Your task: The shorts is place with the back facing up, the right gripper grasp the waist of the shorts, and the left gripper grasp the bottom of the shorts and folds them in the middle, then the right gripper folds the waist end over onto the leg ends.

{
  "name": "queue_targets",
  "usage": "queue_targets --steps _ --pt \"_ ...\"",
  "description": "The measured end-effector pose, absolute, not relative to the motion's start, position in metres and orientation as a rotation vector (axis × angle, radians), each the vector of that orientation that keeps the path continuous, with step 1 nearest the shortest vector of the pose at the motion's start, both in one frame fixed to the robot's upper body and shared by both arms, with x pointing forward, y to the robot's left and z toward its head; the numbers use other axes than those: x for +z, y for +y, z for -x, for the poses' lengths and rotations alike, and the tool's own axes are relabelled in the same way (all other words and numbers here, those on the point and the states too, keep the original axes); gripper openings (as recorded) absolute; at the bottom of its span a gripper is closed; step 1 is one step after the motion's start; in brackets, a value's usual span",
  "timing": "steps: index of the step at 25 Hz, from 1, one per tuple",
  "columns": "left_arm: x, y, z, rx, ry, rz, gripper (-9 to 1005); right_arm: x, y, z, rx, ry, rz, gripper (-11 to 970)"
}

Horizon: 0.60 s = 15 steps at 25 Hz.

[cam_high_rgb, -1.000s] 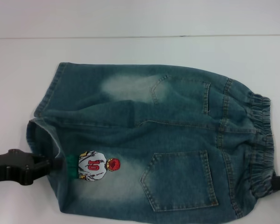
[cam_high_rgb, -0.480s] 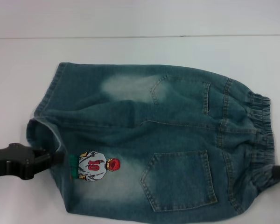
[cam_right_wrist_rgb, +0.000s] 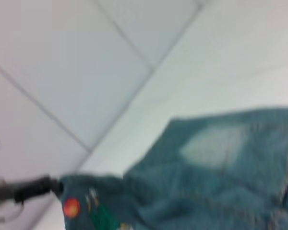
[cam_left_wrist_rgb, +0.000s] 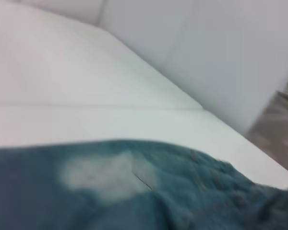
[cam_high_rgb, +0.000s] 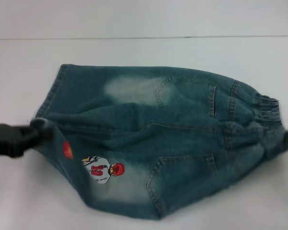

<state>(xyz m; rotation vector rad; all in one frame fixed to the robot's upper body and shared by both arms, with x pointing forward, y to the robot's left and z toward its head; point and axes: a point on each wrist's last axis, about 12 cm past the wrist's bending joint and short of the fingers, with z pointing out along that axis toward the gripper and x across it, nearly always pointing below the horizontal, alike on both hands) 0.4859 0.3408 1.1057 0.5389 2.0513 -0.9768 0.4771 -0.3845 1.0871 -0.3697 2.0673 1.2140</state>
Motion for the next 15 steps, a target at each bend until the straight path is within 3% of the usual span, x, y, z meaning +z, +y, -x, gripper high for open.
queue_targets --steps 15 --pt "1.108 0.355 -0.543 -0.745 1.869 -0.128 56 1.096 -0.390 -0.526 1.069 1.768 -0.121 24"
